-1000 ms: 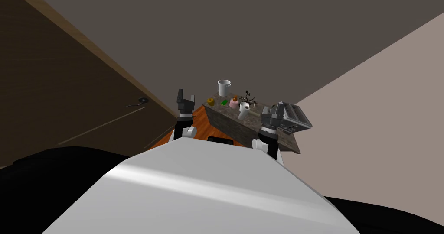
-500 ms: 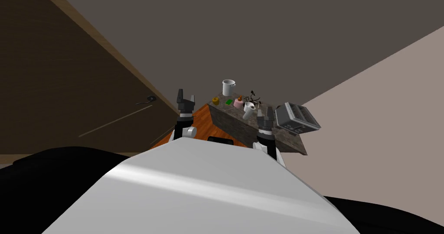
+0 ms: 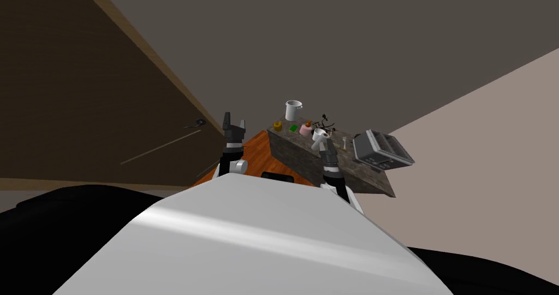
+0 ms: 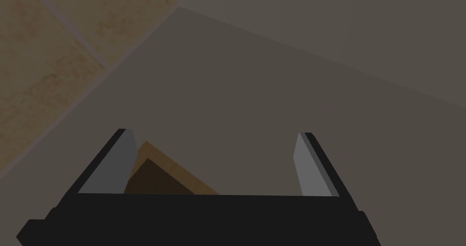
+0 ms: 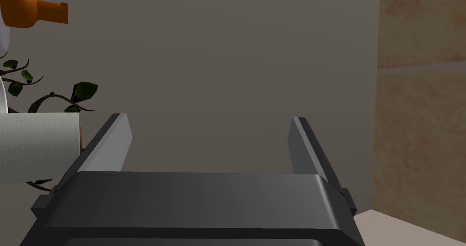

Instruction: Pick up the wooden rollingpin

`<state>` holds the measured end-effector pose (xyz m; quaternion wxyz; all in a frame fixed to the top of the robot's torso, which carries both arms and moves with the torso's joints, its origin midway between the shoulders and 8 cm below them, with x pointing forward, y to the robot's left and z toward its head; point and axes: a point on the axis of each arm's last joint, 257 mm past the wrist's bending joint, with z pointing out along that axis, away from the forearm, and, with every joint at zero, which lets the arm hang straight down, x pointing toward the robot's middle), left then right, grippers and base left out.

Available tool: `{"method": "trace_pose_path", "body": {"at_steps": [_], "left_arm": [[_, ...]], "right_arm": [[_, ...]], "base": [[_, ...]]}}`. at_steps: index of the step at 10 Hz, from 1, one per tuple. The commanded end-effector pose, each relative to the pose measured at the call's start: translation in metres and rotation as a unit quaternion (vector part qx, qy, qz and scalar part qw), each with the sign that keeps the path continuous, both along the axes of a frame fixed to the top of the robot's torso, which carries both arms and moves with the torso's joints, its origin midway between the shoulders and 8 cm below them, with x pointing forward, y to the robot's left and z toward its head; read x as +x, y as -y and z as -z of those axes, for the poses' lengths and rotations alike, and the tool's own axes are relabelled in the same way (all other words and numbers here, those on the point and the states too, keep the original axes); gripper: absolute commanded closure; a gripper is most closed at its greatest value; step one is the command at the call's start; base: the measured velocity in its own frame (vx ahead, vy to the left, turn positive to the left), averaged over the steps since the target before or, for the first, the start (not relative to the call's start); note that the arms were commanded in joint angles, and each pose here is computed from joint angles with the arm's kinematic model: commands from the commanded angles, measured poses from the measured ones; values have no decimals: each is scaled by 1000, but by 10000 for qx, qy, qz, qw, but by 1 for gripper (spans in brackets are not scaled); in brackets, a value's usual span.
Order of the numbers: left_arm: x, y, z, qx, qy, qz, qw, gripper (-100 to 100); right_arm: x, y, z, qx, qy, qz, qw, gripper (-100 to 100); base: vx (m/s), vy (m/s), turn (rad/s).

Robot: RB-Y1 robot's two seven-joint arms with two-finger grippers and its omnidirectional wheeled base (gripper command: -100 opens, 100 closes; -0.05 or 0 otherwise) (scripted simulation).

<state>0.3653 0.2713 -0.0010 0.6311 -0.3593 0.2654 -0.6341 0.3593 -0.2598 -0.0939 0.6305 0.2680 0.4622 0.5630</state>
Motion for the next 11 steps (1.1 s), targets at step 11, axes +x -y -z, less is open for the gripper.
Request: {"method": "trace_pose_path", "body": {"at_steps": [11], "left_arm": [[0,0,0,0,0,0,10000,0]], "right_arm": [[-24,13,117,-1745,-1255,-589,9749,-100]], "base": [[-44,80,65]]}}
